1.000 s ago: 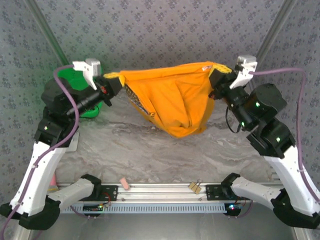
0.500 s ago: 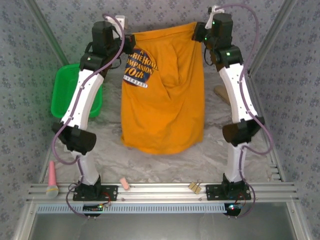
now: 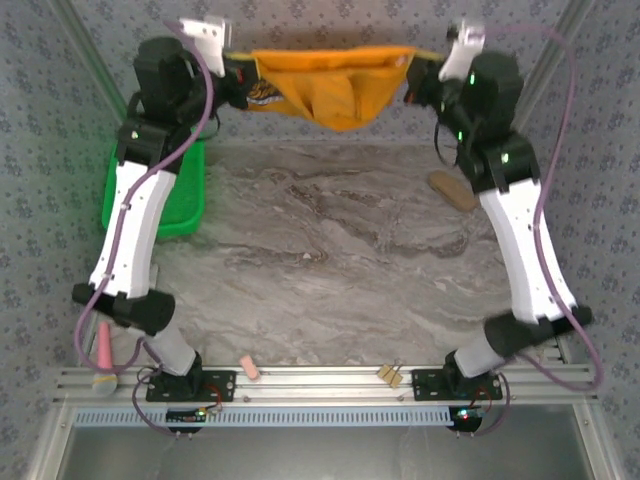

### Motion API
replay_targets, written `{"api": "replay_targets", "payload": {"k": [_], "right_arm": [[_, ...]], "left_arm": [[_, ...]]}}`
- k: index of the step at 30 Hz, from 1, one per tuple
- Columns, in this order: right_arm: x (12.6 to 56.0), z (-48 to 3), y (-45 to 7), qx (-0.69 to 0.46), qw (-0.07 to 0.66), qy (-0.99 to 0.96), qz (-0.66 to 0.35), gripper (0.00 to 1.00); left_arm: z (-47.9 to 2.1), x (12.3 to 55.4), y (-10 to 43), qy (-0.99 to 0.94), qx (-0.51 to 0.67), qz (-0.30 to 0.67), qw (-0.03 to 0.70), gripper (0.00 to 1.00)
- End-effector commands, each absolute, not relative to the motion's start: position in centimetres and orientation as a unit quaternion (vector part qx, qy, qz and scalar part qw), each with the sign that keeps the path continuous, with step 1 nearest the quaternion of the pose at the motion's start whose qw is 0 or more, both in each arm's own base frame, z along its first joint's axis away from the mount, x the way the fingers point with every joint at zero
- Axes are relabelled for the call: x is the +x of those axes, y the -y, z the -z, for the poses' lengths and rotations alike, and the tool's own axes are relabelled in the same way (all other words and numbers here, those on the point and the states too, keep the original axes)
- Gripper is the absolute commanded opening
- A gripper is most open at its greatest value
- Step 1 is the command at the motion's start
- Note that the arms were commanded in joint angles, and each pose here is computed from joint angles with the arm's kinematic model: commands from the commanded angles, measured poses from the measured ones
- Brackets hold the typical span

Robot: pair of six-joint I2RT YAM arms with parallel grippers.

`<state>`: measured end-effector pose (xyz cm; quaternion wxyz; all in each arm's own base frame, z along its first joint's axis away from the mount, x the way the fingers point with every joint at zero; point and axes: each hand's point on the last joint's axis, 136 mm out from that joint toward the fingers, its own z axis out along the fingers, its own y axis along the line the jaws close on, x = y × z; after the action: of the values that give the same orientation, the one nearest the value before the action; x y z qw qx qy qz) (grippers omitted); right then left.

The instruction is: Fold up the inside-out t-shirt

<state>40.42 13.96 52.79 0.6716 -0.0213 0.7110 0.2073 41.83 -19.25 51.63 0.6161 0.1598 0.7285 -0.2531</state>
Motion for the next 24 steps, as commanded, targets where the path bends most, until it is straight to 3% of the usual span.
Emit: {"api": "replay_targets", "payload": {"k": [1,4,6,7,8,9,11,15,19,24], "right_arm": [[40.3,-42.6,-12.3,0.039,0.642,-0.751,-0.150,0.00],[35.3,-27.9,-13.4,0.049,0.554,-0.820,-0.136,0.00],[30.7,-20.1,-13.9,0.047,0.508,-0.849,-0.138,0.00],[28.5,-16.9,-13.9,0.046,0.483,-0.864,-0.136,0.02],[26.1,-14.2,-14.0,0.040,0.457,-0.878,-0.138,0.18],[23.9,-11.9,-14.1,0.036,0.431,-0.890,-0.143,0.29],[20.9,-9.8,-13.9,0.014,0.397,-0.906,-0.144,0.42],[20.0,-11.3,-12.7,-0.006,0.391,-0.911,-0.130,0.47],[24.6,-16.2,-15.3,-0.046,0.420,-0.891,-0.164,0.51],[31.3,-17.6,-19.8,-0.080,0.415,-0.888,-0.180,0.54]], "left_arm": [[-41.8,41.1,18.5,-0.783,0.135,0.250,0.553,0.00],[-29.8,36.5,19.4,-0.828,0.127,0.270,0.475,0.03],[-21.3,31.5,20.4,-0.856,0.136,0.275,0.417,0.14],[-18.2,29.5,20.4,-0.867,0.129,0.273,0.396,0.24],[-14.1,26.8,20.1,-0.883,0.120,0.271,0.364,0.44],[-11.7,24.9,19.8,-0.892,0.104,0.273,0.343,0.54],[-9.0,22.6,18.1,-0.909,0.051,0.269,0.315,0.62],[-10.5,21.4,16.5,-0.909,0.021,0.265,0.320,0.68],[-14.9,23.4,17.2,-0.893,0.035,0.265,0.361,0.74],[-17.1,27.9,21.0,-0.893,0.067,0.268,0.355,0.75]]}}
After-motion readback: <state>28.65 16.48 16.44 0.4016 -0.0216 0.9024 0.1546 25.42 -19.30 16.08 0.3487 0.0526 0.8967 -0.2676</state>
